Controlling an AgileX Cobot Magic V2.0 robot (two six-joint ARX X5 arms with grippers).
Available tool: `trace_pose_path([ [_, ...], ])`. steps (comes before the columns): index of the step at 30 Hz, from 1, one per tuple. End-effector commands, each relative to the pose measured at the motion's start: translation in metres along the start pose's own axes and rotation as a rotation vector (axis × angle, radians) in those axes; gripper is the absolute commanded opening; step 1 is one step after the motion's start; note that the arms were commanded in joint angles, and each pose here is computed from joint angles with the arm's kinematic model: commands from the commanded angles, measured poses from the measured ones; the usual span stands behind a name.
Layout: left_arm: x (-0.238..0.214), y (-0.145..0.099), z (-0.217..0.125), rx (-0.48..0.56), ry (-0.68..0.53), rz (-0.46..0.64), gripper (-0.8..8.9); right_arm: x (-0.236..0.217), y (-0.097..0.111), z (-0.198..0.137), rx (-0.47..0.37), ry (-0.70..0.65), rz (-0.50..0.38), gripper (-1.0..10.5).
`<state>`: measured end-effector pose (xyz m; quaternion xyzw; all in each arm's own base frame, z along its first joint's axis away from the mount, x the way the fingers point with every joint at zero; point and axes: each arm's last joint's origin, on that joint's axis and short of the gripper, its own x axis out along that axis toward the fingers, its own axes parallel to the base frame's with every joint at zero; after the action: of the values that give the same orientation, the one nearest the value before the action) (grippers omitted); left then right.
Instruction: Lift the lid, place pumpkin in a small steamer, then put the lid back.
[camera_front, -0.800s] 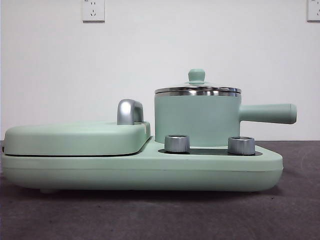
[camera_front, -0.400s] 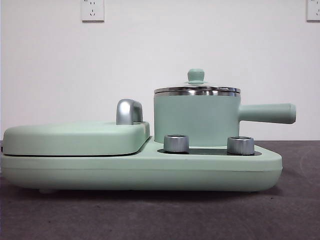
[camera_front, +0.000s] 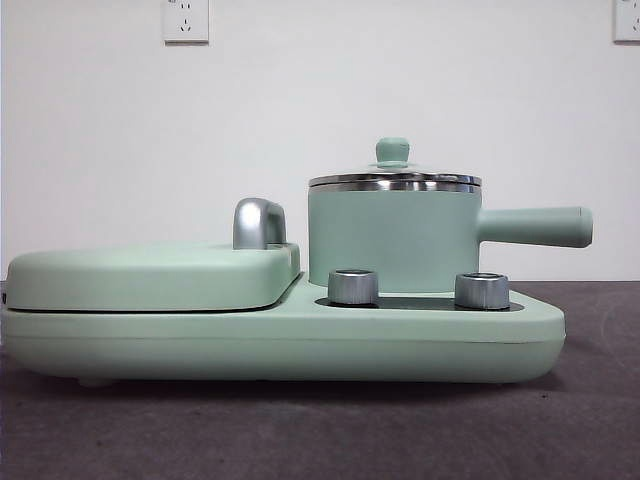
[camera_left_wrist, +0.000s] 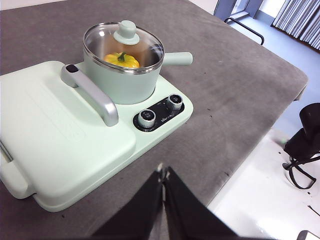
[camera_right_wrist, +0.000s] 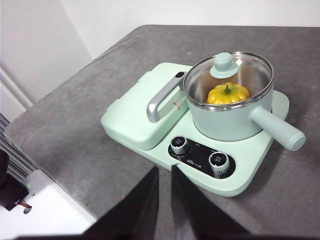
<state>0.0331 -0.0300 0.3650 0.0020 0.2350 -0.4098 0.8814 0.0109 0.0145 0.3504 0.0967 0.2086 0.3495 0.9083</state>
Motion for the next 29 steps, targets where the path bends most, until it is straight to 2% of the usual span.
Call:
trace_pose_path([
  [1, -0.001, 0.000, 0.002, 0.008, -0.053, 0.011, 0.06, -0.002, 0.001, 0.002, -0.011, -0.015, 0.010, 0.4],
  [7, 0.028, 0.024, -0.027, -0.028, -0.156, 0.128, 0.06, -0.002, 0.001, 0.002, -0.011, -0.015, 0.010, 0.4],
  [12, 0.055, 0.055, -0.075, -0.037, -0.269, 0.322, 0.06, -0.002, 0.001, 0.002, -0.011, -0.015, 0.010, 0.4],
  [20, 0.094, 0.093, -0.144, -0.032, -0.440, 0.493, 0.06, -0.002, 0.001, 0.002, -0.011, -0.015, 0.010, 0.4],
  [29, 0.099, 0.104, -0.162, -0.107, -0.457, 0.742, 0.06, -0.002, 0.001, 0.002, -0.011, -0.015, 0.010, 0.4],
])
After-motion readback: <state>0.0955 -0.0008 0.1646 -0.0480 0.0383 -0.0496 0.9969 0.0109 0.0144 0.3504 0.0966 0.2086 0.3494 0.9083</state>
